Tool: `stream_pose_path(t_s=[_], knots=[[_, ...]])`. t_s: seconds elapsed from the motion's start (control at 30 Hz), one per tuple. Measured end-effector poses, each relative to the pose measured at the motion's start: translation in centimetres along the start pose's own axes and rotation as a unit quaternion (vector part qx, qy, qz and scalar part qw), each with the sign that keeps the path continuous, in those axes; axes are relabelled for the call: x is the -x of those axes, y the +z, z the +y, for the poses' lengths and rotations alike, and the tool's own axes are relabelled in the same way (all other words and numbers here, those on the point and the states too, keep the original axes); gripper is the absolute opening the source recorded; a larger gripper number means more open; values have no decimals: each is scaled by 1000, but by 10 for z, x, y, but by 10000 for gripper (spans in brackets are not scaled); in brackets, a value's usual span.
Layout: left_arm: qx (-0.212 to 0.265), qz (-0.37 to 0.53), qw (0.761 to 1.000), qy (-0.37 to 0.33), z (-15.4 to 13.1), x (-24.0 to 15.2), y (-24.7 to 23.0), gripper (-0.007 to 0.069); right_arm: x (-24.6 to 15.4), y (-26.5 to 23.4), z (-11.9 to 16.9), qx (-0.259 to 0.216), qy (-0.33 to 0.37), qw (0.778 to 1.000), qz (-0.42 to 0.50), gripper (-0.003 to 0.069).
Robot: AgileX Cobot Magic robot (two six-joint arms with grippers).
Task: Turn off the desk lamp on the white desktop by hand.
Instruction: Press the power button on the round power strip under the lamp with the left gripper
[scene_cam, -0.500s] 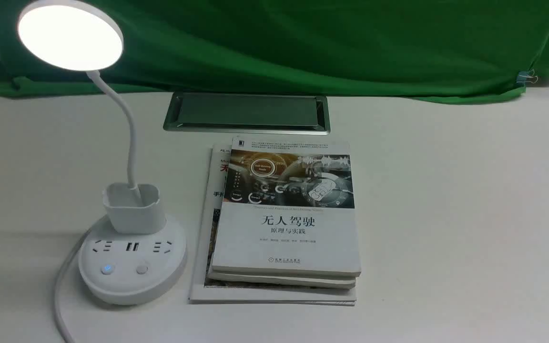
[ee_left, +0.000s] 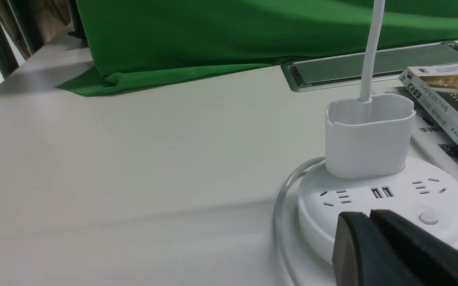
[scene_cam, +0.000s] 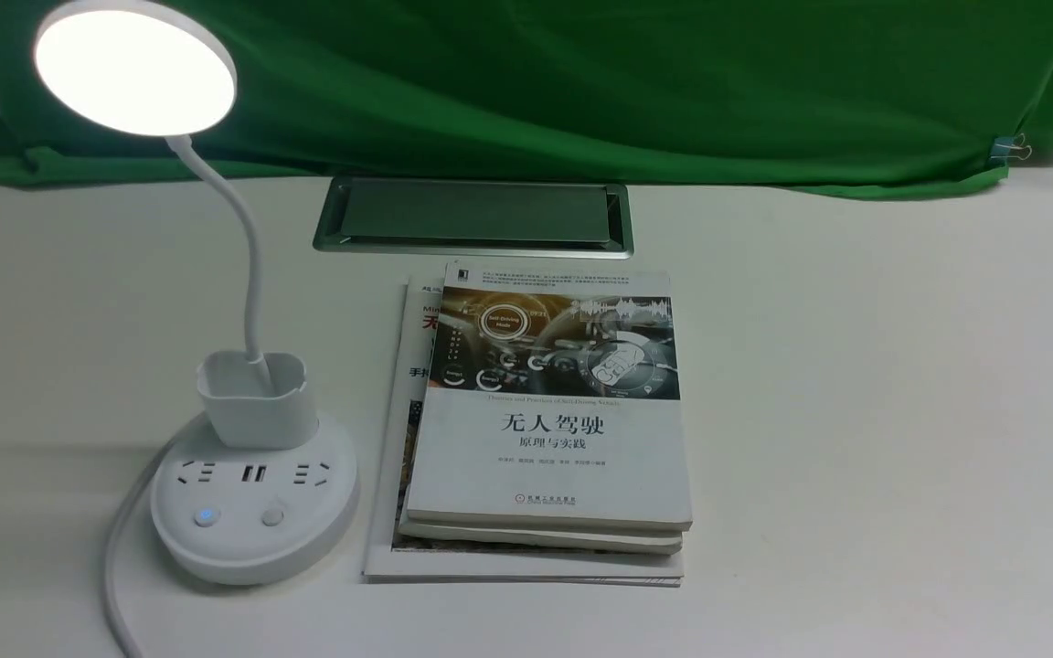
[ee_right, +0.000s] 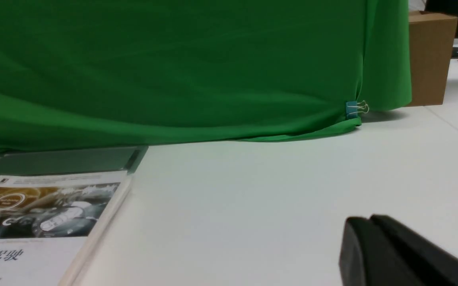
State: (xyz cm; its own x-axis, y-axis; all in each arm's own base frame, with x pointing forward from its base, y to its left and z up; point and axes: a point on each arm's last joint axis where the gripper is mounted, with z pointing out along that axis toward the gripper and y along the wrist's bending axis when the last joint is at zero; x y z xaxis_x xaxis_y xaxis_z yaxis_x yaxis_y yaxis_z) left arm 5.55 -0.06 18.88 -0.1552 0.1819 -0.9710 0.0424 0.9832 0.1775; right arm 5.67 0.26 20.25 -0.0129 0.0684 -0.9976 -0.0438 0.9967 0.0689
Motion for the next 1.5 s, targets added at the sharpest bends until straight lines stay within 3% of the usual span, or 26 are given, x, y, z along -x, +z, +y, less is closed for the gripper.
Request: stream_pose_path(t_s=[0.7,0.83,0.93,1.07,1.33,1.5], knots=[[7,-24,1000,13,1,4,0,18,0,0,0,0,0,1000,0,36],[9,-112,991,-68,3,20,-2,18,0,0,0,0,0,1000,0,36],[14,-199,967,-161,8,35,-7,18,0,0,0,0,0,1000,0,36],[15,-276,934,-227,14,46,-14,18,0,0,0,0,0,1000,0,36],[-19,-188,951,-246,21,119,-19,18,0,0,0,0,0,1000,0,36],[-38,-29,969,-241,21,151,3,18,0,0,0,0,0,1000,0,36]])
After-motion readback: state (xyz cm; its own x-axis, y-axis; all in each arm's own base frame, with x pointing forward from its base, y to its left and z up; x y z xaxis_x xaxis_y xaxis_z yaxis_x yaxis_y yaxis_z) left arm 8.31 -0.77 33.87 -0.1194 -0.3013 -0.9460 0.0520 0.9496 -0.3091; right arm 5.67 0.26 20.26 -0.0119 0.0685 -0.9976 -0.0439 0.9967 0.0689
